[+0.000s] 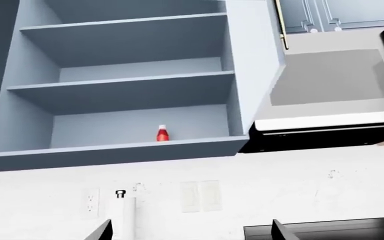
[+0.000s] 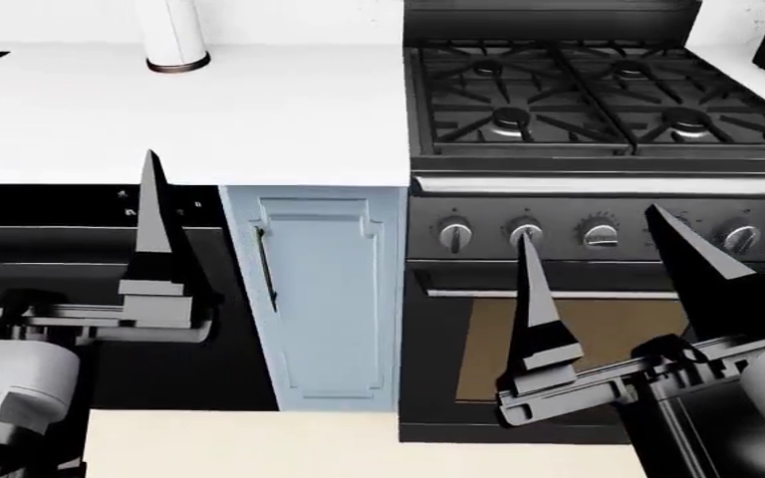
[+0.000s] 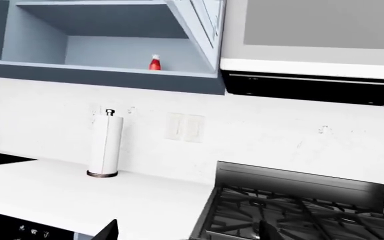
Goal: Pick and place the shaker into the drawer. Then close the cabinet.
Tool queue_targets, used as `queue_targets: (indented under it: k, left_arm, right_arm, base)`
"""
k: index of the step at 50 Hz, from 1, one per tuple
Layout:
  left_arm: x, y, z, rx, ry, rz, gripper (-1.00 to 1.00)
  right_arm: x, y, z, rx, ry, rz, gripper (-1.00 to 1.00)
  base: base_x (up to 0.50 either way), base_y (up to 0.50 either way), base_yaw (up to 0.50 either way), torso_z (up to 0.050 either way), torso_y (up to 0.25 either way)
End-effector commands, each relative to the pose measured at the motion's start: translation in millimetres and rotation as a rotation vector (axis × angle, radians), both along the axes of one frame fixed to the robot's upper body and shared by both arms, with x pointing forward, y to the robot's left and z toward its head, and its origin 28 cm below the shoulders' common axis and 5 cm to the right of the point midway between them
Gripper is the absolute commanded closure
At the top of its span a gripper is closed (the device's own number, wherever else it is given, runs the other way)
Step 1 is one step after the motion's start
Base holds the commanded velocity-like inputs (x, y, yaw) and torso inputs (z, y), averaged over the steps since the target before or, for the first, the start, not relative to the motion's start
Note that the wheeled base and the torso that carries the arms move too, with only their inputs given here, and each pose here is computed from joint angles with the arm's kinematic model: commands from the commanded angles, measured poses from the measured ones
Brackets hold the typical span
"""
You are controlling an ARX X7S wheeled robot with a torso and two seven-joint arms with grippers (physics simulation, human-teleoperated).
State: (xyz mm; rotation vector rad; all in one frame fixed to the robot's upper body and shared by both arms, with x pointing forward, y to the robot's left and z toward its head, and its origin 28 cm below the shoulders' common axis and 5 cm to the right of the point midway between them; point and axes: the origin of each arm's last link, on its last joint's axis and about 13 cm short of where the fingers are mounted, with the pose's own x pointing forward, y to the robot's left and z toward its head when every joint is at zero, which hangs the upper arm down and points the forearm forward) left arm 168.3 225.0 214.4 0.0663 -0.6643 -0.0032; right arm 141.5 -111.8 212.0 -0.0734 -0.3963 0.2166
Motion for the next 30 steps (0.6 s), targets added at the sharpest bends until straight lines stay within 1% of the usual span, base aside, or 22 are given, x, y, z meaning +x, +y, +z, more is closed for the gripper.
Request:
queue_targets:
  k: [1, 12, 30]
  left_arm:
    - [-0.2, -0.2, -0.3, 0.002, 0.001, -0.001, -1.0]
    - [-0.5, -0.2, 0.0, 0.002, 0.001, -0.002, -1.0]
    - [-0.4, -0.6, -0.4, 0.007, 0.002, -0.005, -1.0]
  right_arm:
    - [-0.2, 0.4, -0.3, -0.005, -0.005, 0.0, -1.0]
    - [-0.7, 0.3, -1.0, -0.016, -0.02, -0.005, -1.0]
    - [-0.9, 0.5, -1.8, -0.028, -0.035, -0.004, -1.0]
  base:
    - [0.12, 0.5, 0.0, 0.0, 0.0]
    - [0.21, 0.49, 0.0, 0.0, 0.0]
    - [0.44, 0.31, 0.0, 0.0, 0.0]
